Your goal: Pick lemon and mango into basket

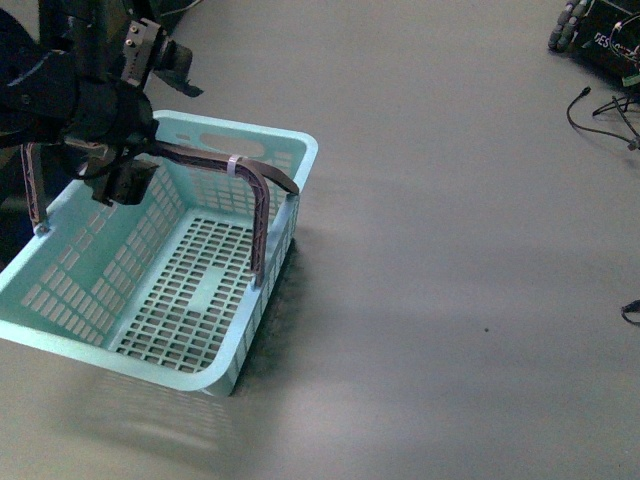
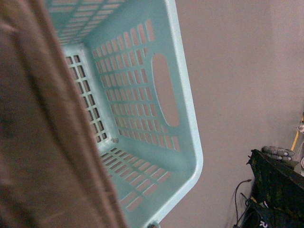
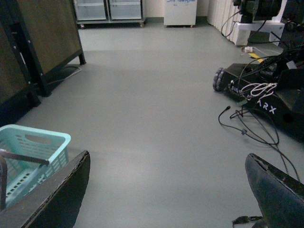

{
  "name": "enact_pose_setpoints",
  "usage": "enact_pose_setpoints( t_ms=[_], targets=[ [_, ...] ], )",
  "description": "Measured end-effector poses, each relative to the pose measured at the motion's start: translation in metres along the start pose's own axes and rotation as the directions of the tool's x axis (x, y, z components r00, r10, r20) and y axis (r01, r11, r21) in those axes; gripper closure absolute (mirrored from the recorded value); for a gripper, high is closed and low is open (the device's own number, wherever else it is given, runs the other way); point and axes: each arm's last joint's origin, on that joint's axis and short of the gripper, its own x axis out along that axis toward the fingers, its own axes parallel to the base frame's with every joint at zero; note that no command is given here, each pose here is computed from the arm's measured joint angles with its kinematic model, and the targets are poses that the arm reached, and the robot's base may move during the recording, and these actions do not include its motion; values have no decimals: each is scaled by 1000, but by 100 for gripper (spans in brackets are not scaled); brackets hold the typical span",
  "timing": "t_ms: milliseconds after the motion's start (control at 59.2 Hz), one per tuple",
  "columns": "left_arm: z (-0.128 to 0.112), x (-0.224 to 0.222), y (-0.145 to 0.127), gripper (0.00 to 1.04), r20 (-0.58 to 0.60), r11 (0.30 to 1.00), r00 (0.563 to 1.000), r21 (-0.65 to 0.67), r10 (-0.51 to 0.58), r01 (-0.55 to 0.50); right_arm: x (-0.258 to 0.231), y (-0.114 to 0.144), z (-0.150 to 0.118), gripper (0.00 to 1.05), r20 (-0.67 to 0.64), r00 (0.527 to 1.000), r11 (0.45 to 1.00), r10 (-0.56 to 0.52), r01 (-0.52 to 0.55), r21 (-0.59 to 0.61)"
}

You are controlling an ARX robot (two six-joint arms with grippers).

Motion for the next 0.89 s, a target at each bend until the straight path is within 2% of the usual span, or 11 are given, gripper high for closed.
enact_pose_setpoints(
  t_ms=[17,321,439,540,709,895],
  targets=[
    [0,1,-1,8,1,1000,1000,-1,-1,1,0,0,0,9,0,1000,1000,0,0,0],
    [-9,19,-4,59,-12,997,999,-62,42,-43,0,0,0,9,0,1000,1000,0,0,0],
    [-10,19,-4,75,-26,992,998,-118,49,-52,0,0,0,9,0,1000,1000,0,0,0],
    [-8,11,-2,75,-24,991,998,-121,54,-57,0,0,0,9,0,1000,1000,0,0,0],
    [3,-27,10,76,-3,990,998,-133,55,-55,0,0,0,9,0,1000,1000,0,0,0],
    [21,-90,-11,76,40,988,999,-149,-34,40,0,0,0,9,0,1000,1000,0,0,0]
  ],
)
